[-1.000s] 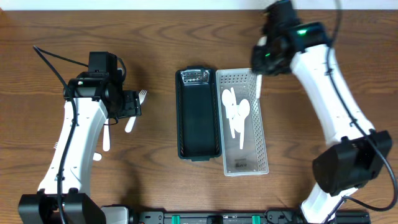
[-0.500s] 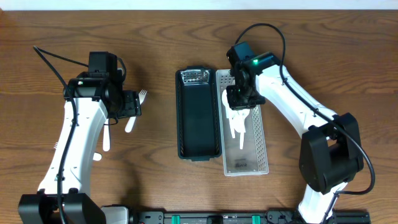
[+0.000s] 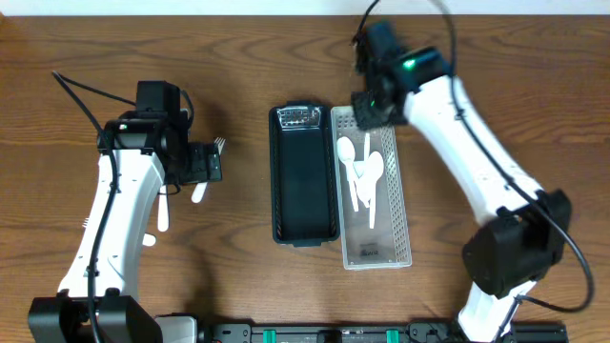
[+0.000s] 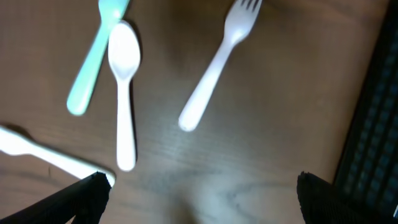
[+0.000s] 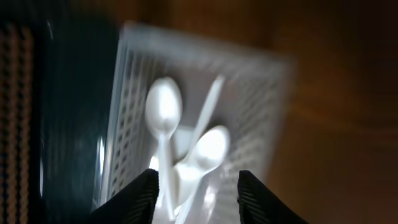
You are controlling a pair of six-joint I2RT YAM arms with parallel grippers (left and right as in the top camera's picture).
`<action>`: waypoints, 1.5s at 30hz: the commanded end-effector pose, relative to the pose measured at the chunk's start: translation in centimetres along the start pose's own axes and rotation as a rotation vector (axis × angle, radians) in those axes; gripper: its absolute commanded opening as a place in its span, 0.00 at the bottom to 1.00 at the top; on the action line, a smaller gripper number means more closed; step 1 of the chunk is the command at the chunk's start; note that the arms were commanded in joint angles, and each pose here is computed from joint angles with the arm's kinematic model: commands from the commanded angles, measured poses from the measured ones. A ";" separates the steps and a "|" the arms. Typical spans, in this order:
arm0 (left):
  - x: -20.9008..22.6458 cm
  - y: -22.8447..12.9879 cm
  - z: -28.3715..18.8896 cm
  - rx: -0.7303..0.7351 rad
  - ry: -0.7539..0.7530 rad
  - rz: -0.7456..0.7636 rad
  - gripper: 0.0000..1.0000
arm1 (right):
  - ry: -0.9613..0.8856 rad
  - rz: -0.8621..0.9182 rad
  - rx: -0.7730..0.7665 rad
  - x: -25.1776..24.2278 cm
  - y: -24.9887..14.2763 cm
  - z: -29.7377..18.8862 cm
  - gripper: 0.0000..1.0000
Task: Pack container
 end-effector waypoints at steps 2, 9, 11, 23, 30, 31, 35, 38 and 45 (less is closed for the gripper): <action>0.2 0.6 -2.0 -0.015 0.003 0.109 0.98 | -0.062 0.167 -0.195 -6.3 3.7 -6.9 0.47; 0.3 4.5 -3.5 -0.148 0.021 0.217 0.98 | -0.141 0.442 -0.180 -14.9 2.2 -9.6 0.47; 0.3 5.3 -2.8 -0.157 0.025 0.251 0.98 | -0.158 0.492 -0.155 -16.3 1.6 -9.5 0.47; -0.3 8.2 8.0 -0.030 0.007 0.413 0.98 | -0.158 0.510 -0.095 -17.3 0.3 -8.9 0.47; -0.4 8.7 11.9 -0.002 0.000 0.442 0.98 | -0.163 0.503 -0.080 -17.3 0.0 -8.8 0.47; -0.4 8.5 12.5 0.009 -0.002 0.442 0.98 | -0.163 0.502 -0.080 -17.3 0.0 -8.8 0.47; -0.5 7.7 14.5 0.061 -0.015 0.446 0.98 | -0.163 0.502 -0.080 -17.3 0.0 -8.8 0.47; -0.6 7.3 15.4 0.084 -0.022 0.447 0.98 | -0.163 0.502 -0.080 -17.3 0.0 -8.8 0.47; -2.2 7.8 15.6 0.043 -0.110 0.444 0.98 | -0.166 0.502 -0.070 -17.3 -0.3 -8.6 0.47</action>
Point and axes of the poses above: each gripper's point midway between its finger pads, its own z axis out along the fingers, its own x axis along the line the jaws close on, y = z × x, the point moved 1 cm from there along -z, back along the fingers, and after that the axes turned 9 degrees about z, right-handed, at the moved point
